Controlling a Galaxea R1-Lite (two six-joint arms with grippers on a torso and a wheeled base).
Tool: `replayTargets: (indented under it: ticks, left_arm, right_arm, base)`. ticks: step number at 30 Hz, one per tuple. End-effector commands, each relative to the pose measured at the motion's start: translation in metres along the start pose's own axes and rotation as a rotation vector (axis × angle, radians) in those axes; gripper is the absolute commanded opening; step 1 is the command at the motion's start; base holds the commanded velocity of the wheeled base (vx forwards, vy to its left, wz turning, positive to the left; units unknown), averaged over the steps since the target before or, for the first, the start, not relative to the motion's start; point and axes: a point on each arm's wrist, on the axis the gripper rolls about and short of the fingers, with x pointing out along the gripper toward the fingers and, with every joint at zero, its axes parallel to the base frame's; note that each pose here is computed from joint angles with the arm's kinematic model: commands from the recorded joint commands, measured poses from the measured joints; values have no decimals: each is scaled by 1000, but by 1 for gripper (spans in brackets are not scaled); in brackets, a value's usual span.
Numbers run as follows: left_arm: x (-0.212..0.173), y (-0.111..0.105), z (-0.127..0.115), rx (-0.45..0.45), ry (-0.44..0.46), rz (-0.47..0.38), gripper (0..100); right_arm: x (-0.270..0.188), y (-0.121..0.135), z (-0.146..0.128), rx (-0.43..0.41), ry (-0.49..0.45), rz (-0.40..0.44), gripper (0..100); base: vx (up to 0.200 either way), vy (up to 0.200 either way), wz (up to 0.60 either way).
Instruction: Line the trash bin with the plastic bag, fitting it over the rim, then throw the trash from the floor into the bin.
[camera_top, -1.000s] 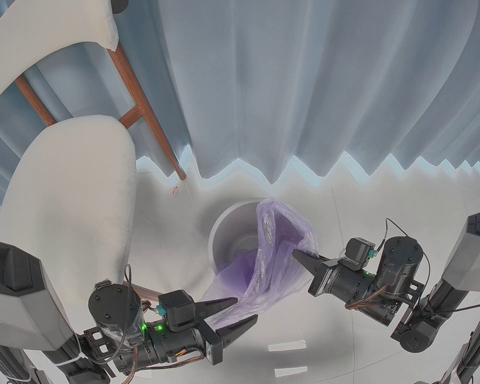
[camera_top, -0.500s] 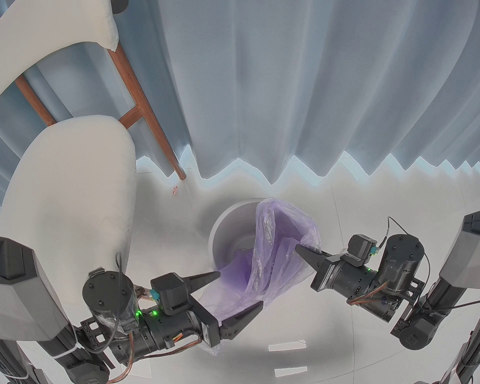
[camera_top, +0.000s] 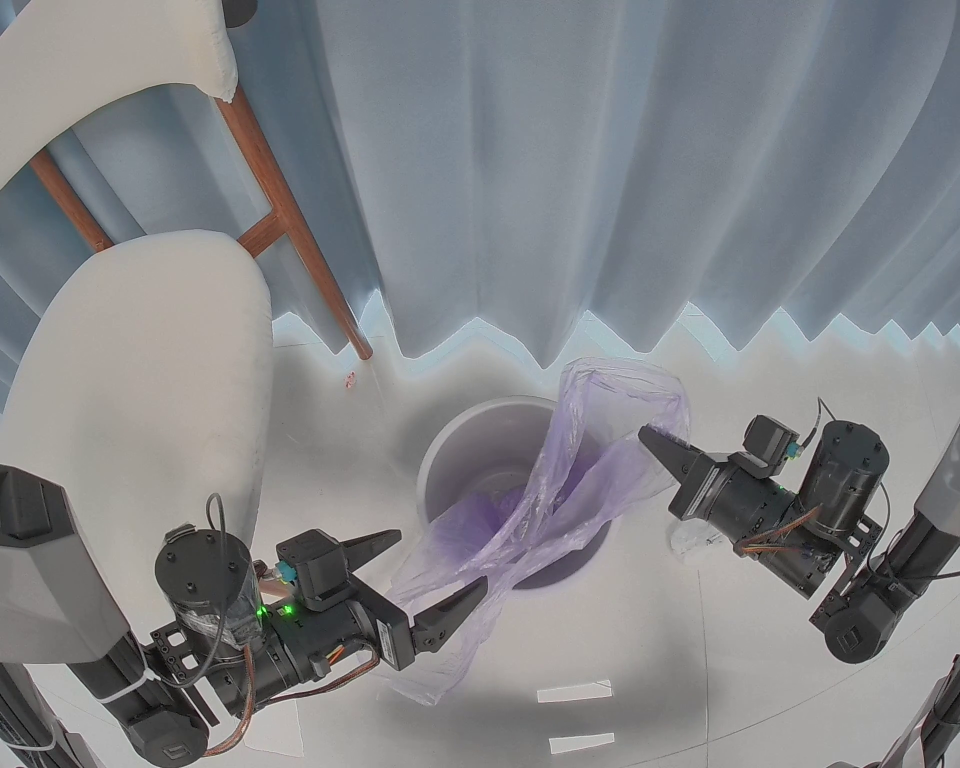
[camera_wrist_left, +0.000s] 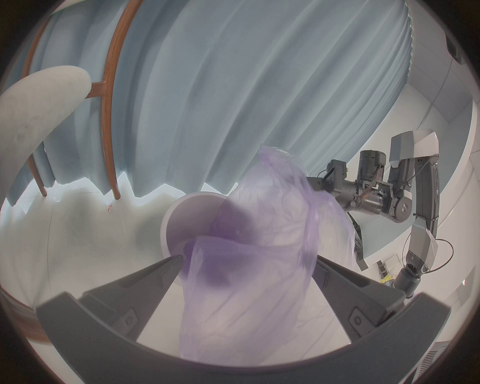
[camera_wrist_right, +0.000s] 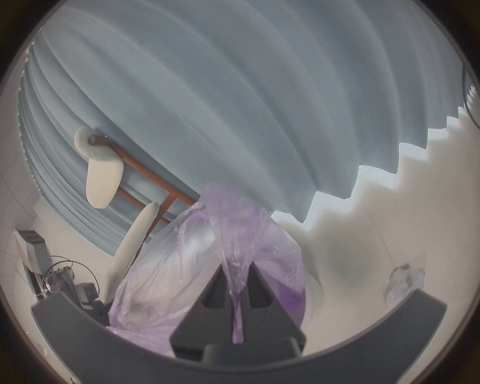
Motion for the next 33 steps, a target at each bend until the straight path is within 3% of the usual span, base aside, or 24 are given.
replayTargets:
  ticks: [1, 12, 33]
  left_arm:
    - [0, -1, -5, 1, 24, -3, 100]
    - [6, 5, -17, -6, 68, 55, 100]
    - [12, 6, -16, -19, 55, 57, 100]
  right_arm:
    - [-1, -8, 10, -2, -30, -10, 0]
    - [-8, -5, 14, -3, -28, 14, 0]
    - [-10, 5, -10, 6, 73, 59, 0]
  base:
    - [0, 0, 0]
    - [0, 0, 0]
    - [0, 0, 0]
